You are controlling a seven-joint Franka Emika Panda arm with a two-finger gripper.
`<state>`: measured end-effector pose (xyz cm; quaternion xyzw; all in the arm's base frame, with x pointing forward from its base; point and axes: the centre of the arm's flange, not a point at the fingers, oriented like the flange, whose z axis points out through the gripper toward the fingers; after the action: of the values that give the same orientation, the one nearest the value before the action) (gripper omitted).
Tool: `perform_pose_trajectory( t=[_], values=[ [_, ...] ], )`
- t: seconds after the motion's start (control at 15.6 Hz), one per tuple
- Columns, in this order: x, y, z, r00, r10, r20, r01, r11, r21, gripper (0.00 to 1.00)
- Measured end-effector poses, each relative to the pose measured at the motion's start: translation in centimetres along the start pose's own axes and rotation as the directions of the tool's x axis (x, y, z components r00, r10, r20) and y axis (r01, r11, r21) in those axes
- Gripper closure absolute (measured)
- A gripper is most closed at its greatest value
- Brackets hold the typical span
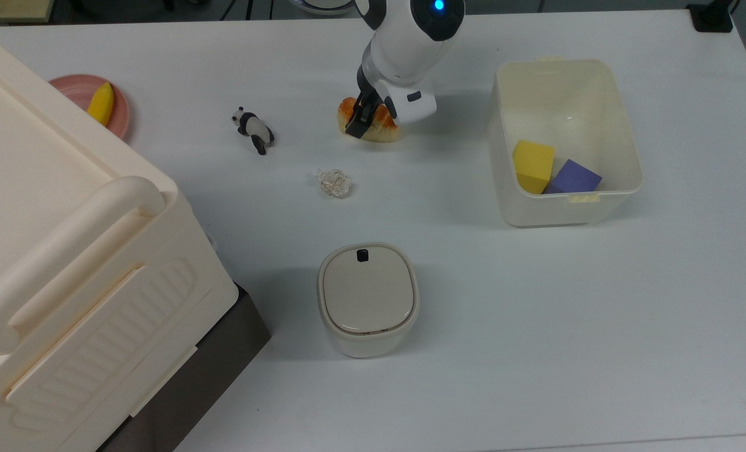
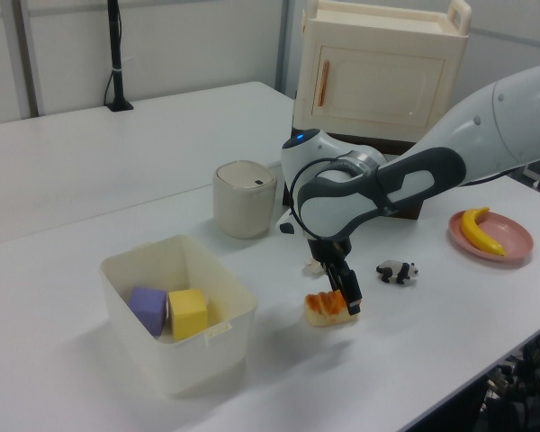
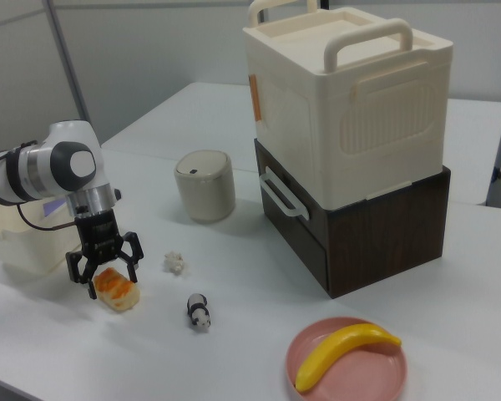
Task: Put the bread in the basket
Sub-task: 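Close the gripper on the orange bread roll, then lift the bread roll and carry it over the translucent basket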
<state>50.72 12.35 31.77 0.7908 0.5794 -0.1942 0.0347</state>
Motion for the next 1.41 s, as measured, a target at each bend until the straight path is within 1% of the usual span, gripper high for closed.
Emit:
perform_pose_trajectory(
  t=[0.06,0.13,0.26,0.45,0.58,0.64,0.83,0.96,1.09,1.15,1.28,1.34,1.41],
  values=[
    [0.1,0.0,0.2,1.0,-0.005,0.009,0.005,1.0,-0.003,0.06],
    [0.2,0.1,0.4,1.0,-0.011,0.017,0.011,1.0,-0.007,0.1],
    [0.4,0.4,0.3,1.0,-0.011,0.017,0.012,1.0,-0.018,0.33],
    [0.4,0.6,0.0,1.0,-0.006,0.012,0.006,1.0,-0.025,0.63],
    [0.4,0.7,-0.2,1.0,0.0,0.009,0.001,1.0,-0.028,0.82],
    [0.4,0.7,-0.3,1.0,0.004,0.008,-0.003,1.0,-0.03,0.89],
    [0.3,1.1,-0.9,1.0,0.015,-0.001,-0.015,0.999,-0.041,0.89],
    [0.1,1.7,-2.2,0.999,0.027,-0.017,-0.028,0.998,-0.061,0.89],
    [-0.4,2.6,-3.9,0.997,0.068,-0.043,-0.072,0.994,-0.086,0.9],
    [-0.8,3.1,-5.1,0.992,0.109,-0.066,-0.115,0.989,-0.097,0.9],
    [-1.6,3.9,-7.7,0.971,0.2,-0.128,-0.213,0.972,-0.098,0.9],
    [-2.0,4.2,-8.9,0.955,0.249,-0.163,-0.265,0.96,-0.088,0.9],
    [-2.3,4.3,-10.1,0.931,0.305,-0.2,-0.324,0.943,-0.071,0.9]
  ],
)
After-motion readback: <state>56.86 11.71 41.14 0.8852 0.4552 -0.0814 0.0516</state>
